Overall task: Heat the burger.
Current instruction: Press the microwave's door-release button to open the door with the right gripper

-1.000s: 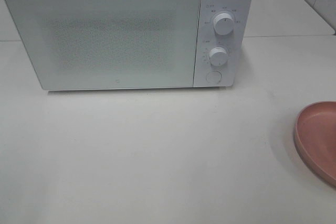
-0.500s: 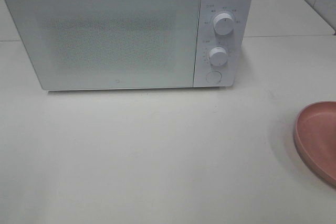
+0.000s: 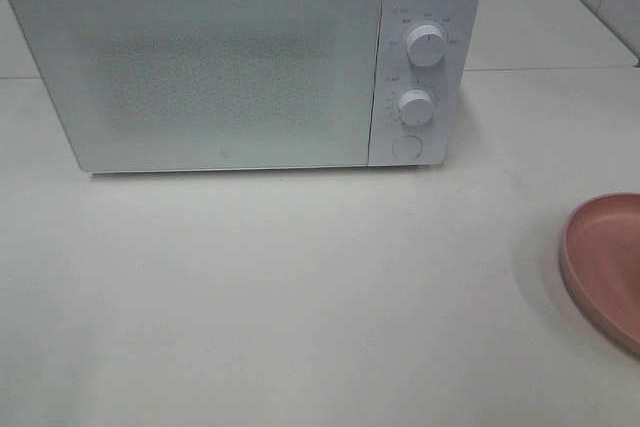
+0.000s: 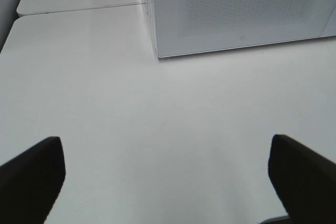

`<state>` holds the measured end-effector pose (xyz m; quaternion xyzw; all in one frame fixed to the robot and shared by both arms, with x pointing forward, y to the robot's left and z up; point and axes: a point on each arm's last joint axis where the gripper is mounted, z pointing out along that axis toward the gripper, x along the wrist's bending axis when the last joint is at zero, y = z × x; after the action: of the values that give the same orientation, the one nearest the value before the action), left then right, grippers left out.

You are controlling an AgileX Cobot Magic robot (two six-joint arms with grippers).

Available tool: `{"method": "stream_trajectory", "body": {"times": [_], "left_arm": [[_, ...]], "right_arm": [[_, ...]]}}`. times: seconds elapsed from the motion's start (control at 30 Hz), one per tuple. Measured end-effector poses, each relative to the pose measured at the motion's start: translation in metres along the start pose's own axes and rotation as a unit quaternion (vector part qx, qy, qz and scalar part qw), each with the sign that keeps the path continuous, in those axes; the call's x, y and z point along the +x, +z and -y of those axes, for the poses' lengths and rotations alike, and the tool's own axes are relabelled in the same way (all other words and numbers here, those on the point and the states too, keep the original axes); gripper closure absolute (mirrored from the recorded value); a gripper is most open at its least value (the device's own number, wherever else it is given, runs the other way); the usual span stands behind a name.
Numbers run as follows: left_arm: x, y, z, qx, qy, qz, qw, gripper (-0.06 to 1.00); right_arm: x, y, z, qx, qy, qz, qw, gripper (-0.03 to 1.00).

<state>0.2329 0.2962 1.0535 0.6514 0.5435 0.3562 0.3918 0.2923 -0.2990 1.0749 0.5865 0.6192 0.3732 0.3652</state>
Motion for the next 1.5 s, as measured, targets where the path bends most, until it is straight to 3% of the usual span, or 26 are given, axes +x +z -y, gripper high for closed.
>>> {"method": "stream_trajectory", "body": {"times": [0.9, 1.2, 1.33, 1.5], "left_arm": [[0.0, 0.0, 0.0, 0.0, 0.0, 0.0, 1.0, -0.03], [0.0, 0.0, 0.0, 0.0, 0.0, 0.0, 1.0, -0.03], [0.0, 0.0, 0.0, 0.0, 0.0, 0.0, 1.0, -0.03], [0.0, 0.0, 0.0, 0.0, 0.0, 0.0, 1.0, -0.03]], "right_arm": [[0.014, 0.103, -0.049, -0.065, -0.024, -0.029, 0.997, 0.21], [0.022, 0.143, -0.047, -0.141, -0.064, -0.046, 0.987, 0.21], [0.023, 0.155, -0.044, -0.158, -0.072, -0.043, 0.984, 0.21], [0.024, 0.182, -0.04, -0.189, -0.062, -0.008, 0.98, 0.21]]}}
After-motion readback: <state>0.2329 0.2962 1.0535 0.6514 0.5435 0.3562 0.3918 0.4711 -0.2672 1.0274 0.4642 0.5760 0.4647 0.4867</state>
